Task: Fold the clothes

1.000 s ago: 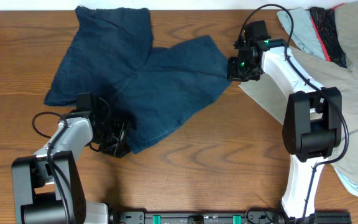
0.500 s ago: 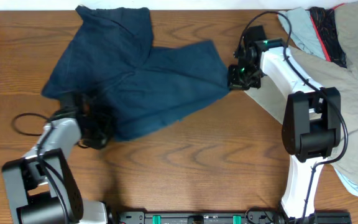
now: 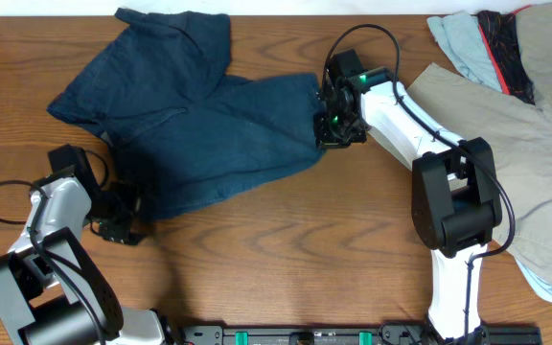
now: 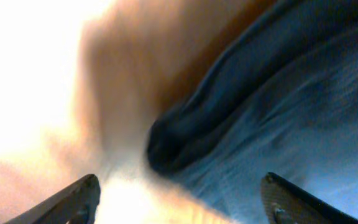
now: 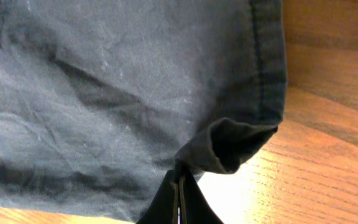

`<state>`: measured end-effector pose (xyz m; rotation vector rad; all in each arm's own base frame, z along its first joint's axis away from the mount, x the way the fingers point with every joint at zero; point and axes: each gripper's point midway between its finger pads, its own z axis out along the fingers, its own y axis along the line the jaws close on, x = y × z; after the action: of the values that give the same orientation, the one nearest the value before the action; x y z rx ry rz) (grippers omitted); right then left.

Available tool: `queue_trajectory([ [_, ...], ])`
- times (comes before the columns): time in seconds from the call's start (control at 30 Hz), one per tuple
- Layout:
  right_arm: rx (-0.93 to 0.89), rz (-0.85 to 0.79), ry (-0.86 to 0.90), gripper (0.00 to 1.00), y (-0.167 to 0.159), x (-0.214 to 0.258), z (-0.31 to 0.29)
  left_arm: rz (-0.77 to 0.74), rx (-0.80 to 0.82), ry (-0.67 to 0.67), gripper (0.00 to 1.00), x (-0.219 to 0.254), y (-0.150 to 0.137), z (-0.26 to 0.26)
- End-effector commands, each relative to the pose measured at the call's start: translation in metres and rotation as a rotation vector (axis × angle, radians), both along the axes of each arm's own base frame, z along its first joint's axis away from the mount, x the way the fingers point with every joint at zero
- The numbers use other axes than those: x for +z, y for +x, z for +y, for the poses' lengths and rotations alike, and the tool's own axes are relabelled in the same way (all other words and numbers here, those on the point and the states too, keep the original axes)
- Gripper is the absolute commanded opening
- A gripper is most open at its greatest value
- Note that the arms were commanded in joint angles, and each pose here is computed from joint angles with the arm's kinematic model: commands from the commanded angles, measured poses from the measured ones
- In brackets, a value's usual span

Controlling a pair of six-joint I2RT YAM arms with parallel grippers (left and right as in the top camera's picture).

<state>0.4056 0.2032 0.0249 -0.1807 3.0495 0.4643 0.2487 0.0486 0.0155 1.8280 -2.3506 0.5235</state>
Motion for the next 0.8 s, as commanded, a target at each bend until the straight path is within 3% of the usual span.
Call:
queue_trajectory([
  [0.0, -0.009, -0.020, -0.001, 0.01, 0.002, 0.006, 0.001, 0.051, -0.021, -0.070, 0.87, 0.003, -0.011, -0.017],
  [0.17, -0.009, -0.033, 0.004, 0.01, 0.005, 0.006, 0.003, 0.074, -0.024, -0.064, 0.87, 0.002, -0.013, -0.023],
  [0.3, -0.007, -0.032, 0.004, 0.01, 0.005, 0.006, 0.004, 0.075, -0.011, 0.104, 0.85, -0.008, -0.005, 0.003],
  [0.4, -0.007, -0.032, 0.003, 0.01, 0.005, 0.006, 0.003, 0.069, -0.001, 0.224, 0.68, -0.012, 0.001, 0.020],
  [0.47, -0.007, -0.033, 0.001, 0.01, 0.005, 0.006, 0.003, 0.034, -0.011, 0.235, 0.48, -0.012, 0.010, 0.019],
  [0.53, -0.011, -0.036, -0.008, 0.01, 0.006, 0.006, 0.001, 0.009, -0.024, 0.243, 0.17, -0.012, 0.017, 0.017],
  [0.57, -0.013, -0.038, -0.015, 0.01, 0.006, 0.006, -0.001, 0.005, -0.032, 0.244, 0.06, -0.012, 0.018, 0.015],
  [0.77, -0.058, -0.075, -0.062, 0.01, 0.022, 0.010, -0.023, -0.093, -0.150, 0.159, 0.06, -0.006, 0.036, -0.019],
])
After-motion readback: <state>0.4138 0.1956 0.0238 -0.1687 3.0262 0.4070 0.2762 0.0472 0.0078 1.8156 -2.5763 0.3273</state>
